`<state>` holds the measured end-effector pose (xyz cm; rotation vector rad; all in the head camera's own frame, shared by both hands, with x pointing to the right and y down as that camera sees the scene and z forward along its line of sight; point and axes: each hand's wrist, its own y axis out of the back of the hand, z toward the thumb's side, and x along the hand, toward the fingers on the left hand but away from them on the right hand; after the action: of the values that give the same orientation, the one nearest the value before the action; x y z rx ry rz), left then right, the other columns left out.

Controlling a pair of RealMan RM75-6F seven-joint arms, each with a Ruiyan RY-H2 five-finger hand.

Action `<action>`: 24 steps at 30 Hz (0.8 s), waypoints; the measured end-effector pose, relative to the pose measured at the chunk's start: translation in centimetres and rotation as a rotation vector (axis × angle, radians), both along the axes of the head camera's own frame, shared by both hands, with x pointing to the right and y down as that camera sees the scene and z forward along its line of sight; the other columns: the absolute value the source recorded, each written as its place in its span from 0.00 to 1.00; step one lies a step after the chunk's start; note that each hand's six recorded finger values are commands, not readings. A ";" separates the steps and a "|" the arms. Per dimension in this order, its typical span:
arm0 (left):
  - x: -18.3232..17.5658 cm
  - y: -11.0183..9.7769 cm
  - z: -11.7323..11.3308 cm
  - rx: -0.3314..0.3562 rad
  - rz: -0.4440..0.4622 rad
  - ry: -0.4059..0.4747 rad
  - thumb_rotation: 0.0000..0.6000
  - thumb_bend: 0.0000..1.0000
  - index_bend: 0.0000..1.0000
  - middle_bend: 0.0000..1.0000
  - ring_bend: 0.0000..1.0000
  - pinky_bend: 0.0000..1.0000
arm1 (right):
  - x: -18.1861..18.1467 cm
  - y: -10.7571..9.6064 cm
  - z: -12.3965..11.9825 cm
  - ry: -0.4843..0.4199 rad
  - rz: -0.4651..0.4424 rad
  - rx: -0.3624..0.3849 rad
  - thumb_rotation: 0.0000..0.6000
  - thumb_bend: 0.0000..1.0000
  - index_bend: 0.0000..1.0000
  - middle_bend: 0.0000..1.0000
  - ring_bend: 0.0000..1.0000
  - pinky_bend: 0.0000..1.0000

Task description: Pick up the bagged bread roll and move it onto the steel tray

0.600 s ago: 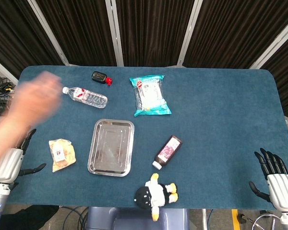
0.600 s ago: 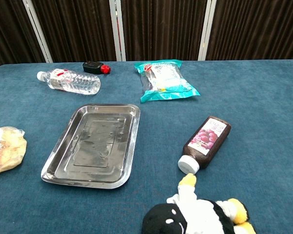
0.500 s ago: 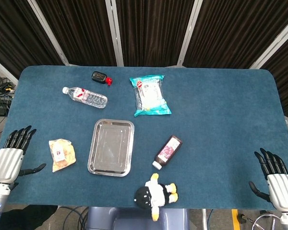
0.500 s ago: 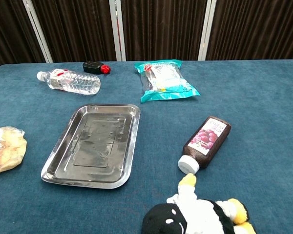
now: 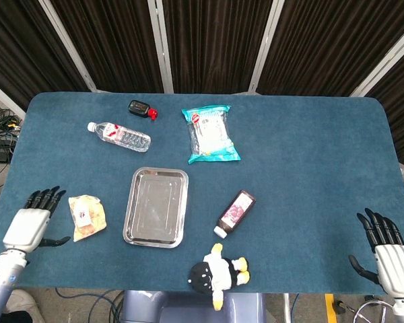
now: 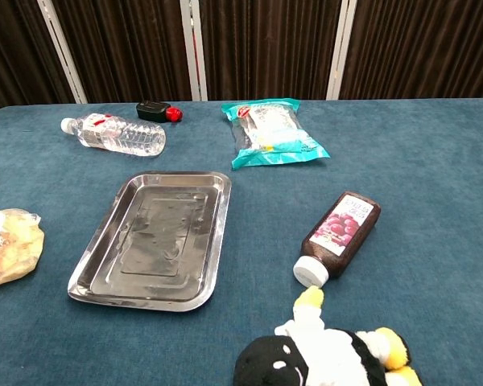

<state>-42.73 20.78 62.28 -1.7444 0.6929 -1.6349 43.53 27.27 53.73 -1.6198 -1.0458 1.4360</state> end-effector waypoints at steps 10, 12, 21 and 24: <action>2.0 -1.0 4.7 -0.101 0.085 -0.116 1.00 0.16 0.21 0.14 0.13 0.28 | 0.2 0.0 -0.1 -0.003 0.006 0.002 1.00 0.30 0.00 0.00 0.00 0.08; 2.4 -1.1 5.1 -0.099 0.097 -0.126 1.00 0.23 0.40 0.36 0.33 0.49 | 0.2 0.0 -0.2 -0.004 0.004 0.004 1.00 0.30 0.00 0.00 0.00 0.08; 2.7 -1.9 4.3 -0.017 0.092 -0.143 1.00 0.37 0.71 0.72 0.66 0.74 | 0.2 0.0 -0.3 -0.011 0.004 0.010 1.00 0.30 0.00 0.00 0.00 0.08; 2.6 -2.5 3.3 0.006 0.068 -0.116 1.00 0.37 0.72 0.73 0.67 0.74 | 0.2 0.0 -0.4 -0.013 0.004 0.012 1.00 0.30 0.00 0.00 0.00 0.08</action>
<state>-40.13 18.30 65.57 -1.6366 0.5776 -1.6711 43.68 27.22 53.35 -1.6217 -1.0640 1.4212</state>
